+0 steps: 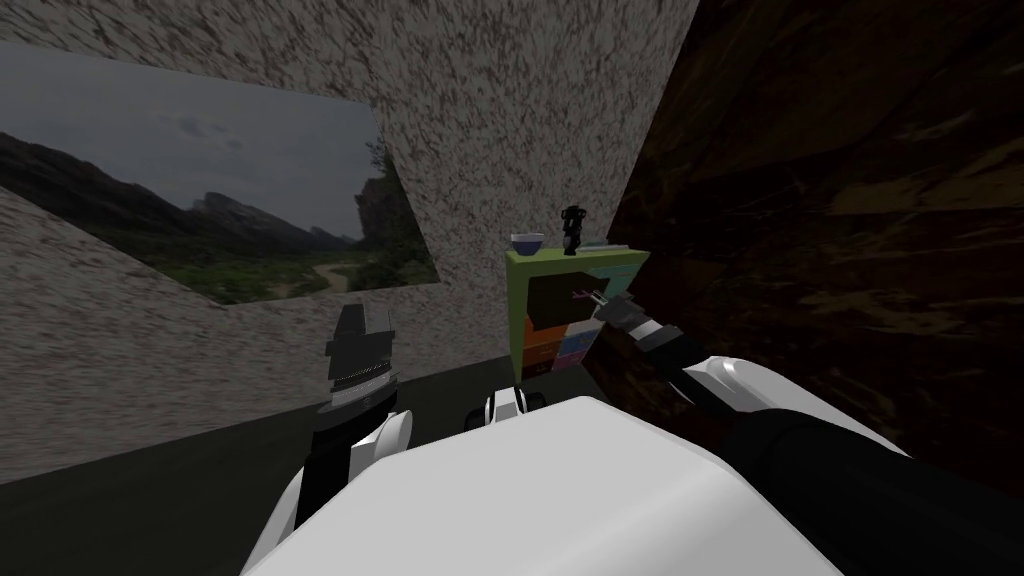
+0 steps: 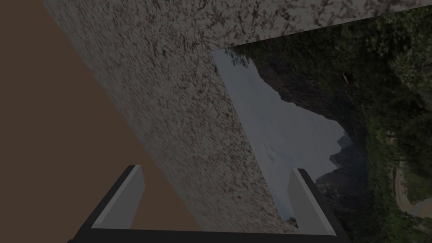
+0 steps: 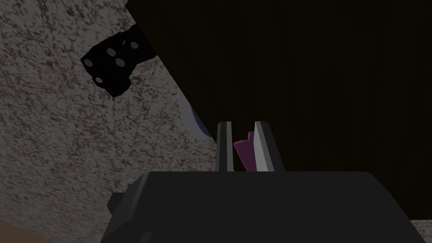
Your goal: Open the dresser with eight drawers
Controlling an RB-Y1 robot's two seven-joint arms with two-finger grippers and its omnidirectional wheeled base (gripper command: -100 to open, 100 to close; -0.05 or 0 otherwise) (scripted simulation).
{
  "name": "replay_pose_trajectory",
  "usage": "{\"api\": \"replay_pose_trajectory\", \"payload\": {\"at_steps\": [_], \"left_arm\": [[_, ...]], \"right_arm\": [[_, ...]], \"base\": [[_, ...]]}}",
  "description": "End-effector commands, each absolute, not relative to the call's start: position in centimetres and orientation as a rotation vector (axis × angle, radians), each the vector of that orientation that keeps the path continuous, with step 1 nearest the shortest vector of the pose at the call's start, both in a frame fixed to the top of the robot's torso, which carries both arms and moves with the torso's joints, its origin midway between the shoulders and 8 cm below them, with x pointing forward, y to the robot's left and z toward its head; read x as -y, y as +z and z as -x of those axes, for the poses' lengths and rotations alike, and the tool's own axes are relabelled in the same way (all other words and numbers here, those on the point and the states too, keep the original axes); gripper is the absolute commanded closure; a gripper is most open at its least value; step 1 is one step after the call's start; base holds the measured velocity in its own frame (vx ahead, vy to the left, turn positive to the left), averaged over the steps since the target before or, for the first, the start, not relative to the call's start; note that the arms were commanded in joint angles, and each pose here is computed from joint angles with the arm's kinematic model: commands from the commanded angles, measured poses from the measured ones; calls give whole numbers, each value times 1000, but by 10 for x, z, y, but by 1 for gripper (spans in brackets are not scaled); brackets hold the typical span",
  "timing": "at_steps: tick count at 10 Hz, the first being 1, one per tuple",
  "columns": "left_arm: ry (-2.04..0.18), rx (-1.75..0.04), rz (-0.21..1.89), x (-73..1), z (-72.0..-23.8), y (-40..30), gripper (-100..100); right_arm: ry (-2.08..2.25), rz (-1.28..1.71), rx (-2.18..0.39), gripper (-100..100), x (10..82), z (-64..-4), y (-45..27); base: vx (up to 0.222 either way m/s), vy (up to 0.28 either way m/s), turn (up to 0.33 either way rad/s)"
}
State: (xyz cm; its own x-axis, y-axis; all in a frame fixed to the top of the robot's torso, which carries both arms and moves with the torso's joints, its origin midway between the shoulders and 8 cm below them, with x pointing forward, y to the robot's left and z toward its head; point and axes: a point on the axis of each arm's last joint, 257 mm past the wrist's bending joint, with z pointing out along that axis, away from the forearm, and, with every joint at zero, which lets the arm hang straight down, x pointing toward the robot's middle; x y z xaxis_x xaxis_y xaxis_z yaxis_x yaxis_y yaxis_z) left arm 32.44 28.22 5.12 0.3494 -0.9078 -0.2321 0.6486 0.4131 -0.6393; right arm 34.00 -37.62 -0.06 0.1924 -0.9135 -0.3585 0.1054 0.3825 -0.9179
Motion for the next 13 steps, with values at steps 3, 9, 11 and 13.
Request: {"api": "replay_pose_trajectory", "payload": {"at_steps": [3, 9, 11, 13], "left_arm": [[-1061, -619, 485, -282, -324, 51, 0], [-1060, -619, 485, -282, -324, 51, 0], [-1060, -619, 485, -282, -324, 51, 0], [-1061, -619, 485, -282, -324, 51, 0]], "right_arm": [[-855, 917, -1127, -100, 368, -334, 14], [-811, 941, -1100, -100, 349, -324, 51], [-801, 952, -1109, -100, 347, -323, 47], [-795, 954, -1116, 0, 347, -323, 44]], "base": [[-163, -7, -73], [71, -1, -84], [31, 0, -41], [4, 0, 3]]}}
